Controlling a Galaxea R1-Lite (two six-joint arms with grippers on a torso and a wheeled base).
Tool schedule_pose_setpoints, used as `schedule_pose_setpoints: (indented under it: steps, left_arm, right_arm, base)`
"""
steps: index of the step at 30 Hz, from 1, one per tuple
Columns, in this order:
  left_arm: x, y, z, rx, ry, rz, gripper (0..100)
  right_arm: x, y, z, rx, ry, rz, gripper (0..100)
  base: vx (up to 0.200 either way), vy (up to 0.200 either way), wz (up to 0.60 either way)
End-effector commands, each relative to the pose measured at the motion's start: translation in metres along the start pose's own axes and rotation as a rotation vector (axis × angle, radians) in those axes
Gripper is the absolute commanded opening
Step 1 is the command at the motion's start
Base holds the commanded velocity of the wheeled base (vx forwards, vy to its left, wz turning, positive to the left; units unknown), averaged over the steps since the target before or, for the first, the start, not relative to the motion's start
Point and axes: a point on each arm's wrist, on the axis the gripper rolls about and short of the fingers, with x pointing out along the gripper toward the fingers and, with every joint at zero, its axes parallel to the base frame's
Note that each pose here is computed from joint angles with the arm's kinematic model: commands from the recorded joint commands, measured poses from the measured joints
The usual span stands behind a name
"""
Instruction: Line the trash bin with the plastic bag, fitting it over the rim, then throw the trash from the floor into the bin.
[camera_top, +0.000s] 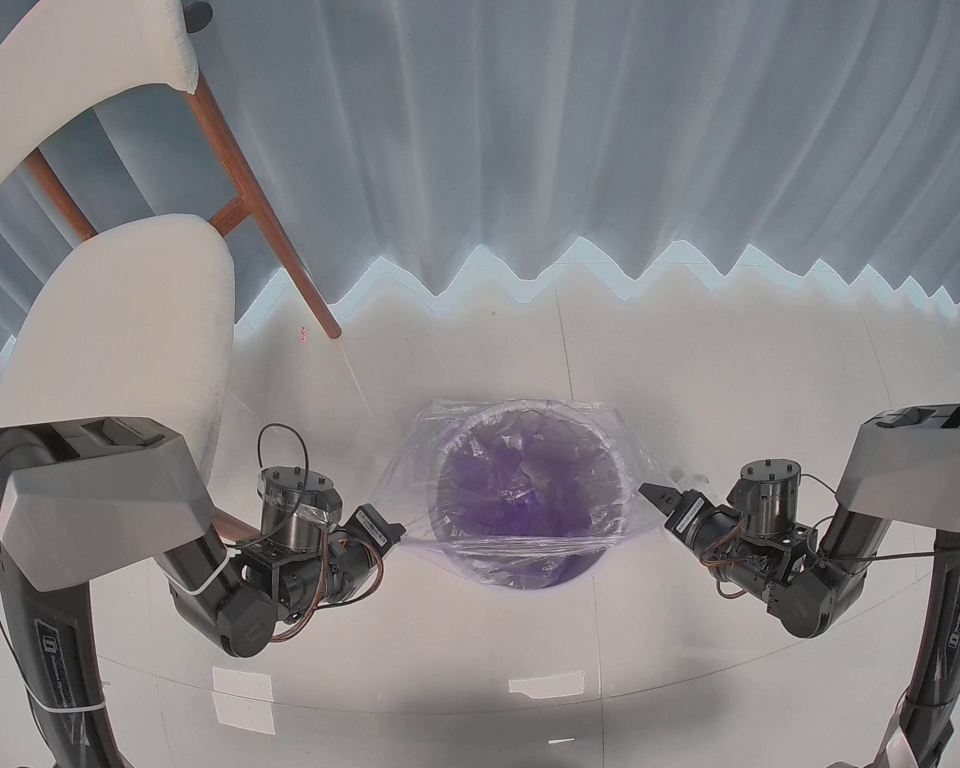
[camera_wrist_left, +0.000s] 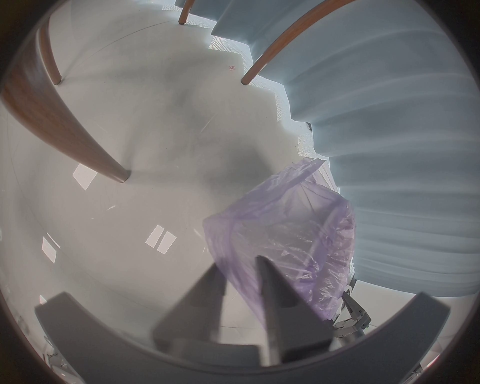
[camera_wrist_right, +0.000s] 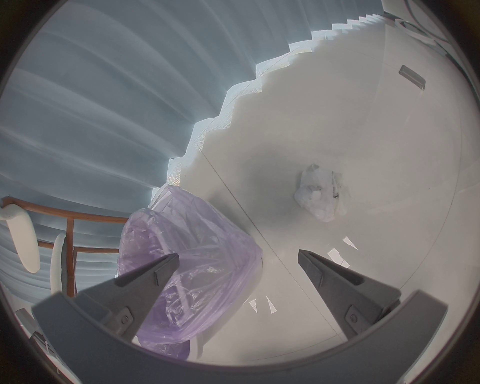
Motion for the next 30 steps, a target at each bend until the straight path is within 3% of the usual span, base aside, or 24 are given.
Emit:
schedule_pose_setpoints:
  steps: [1, 12, 13, 26, 30]
  left_arm:
    - [-0.001, -0.001, -0.002, 0.001, 0.002, 0.001, 0]
    - [-0.008, -0.003, -0.004, 0.006, 0.008, -0.001, 0]
    - [-0.008, -0.003, -0.004, 0.006, 0.008, -0.001, 0]
    - [-0.021, 0.001, -0.008, 0.027, 0.015, 0.010, 0]
    - [-0.030, 0.003, -0.018, 0.096, 0.024, -0.017, 0]
  right_arm:
    - [0.000, -0.001, -0.001, 0.000, 0.002, -0.004, 100]
    - [0.004, 0.005, 0.000, -0.003, -0.004, 0.014, 100]
    - [0.004, 0.005, 0.000, -0.003, -0.004, 0.014, 0]
    - [-0.002, 0.009, -0.001, -0.016, -0.035, -0.004, 0]
    - [-0.014, 0.013, -0.012, -0.037, 0.002, 0.004, 0]
  base:
    - [0.000, 0.000, 0.00]
    - [0.000, 0.000, 0.00]
    - [0.000, 0.000, 0.00]
    - [0.000, 0.000, 0.00]
    - [0.000, 0.000, 0.00]
